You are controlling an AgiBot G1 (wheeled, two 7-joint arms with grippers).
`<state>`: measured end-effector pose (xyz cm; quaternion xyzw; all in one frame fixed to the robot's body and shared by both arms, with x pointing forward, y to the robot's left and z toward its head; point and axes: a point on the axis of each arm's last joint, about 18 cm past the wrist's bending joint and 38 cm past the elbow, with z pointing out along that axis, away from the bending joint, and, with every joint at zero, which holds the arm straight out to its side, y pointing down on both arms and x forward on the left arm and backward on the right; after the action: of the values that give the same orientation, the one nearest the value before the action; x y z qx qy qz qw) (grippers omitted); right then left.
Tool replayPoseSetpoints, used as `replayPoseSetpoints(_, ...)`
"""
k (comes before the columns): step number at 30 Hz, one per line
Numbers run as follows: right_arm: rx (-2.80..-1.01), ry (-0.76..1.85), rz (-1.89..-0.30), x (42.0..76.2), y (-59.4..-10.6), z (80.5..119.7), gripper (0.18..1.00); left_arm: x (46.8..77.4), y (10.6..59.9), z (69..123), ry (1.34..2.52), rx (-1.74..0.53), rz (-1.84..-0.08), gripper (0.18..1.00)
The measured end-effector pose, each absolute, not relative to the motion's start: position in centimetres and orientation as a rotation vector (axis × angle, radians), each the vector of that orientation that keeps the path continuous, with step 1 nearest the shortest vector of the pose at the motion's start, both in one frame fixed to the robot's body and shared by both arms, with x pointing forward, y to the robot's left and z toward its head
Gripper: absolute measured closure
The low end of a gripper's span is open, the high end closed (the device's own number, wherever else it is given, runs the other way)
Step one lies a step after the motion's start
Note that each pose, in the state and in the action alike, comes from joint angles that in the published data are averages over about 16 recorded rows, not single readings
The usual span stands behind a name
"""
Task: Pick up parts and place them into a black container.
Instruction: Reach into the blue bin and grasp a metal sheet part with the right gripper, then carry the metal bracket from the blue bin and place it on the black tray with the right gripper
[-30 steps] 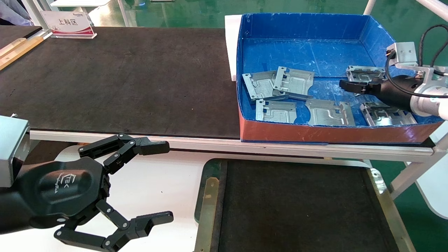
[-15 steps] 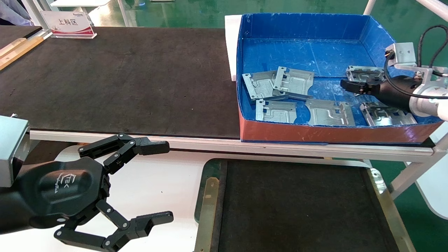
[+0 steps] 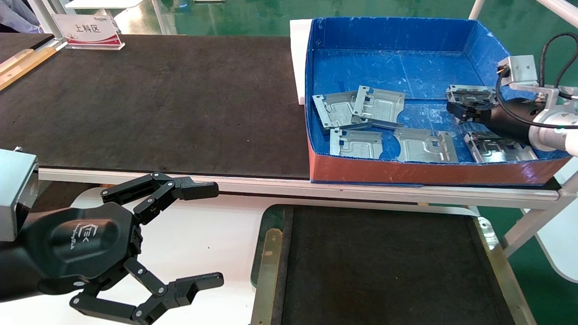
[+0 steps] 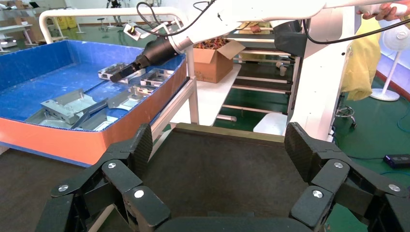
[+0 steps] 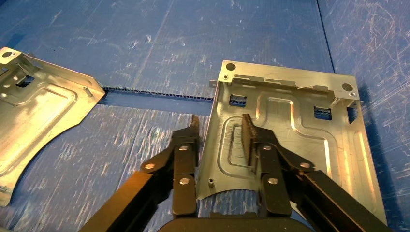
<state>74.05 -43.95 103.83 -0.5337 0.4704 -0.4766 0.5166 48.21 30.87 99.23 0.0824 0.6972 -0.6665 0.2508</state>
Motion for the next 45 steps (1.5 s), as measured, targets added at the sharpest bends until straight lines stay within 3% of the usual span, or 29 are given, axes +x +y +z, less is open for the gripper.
replayPoseSetpoints(10,-1.284,1.128,-1.147,74.0,-44.0,103.8,0.882,48.2,30.9,99.2,1.898,0.224,-1.814,0.184)
replayPoseSetpoints(16,-1.285,1.128,-1.144,74.1,-43.9,103.7,0.945,48.2,30.9,99.2,1.898,0.224,-1.814,0.184)
replayPoseSetpoints(33,-1.295,1.046,-1.158,73.4,-43.7,105.7,0.985,48.2,30.9,99.2,1.898,0.224,-1.814,0.184)
replayPoseSetpoints(45,-1.372,0.845,-1.118,70.9,-42.9,107.9,0.987,48.2,30.9,99.2,1.898,0.224,-1.814,0.184)
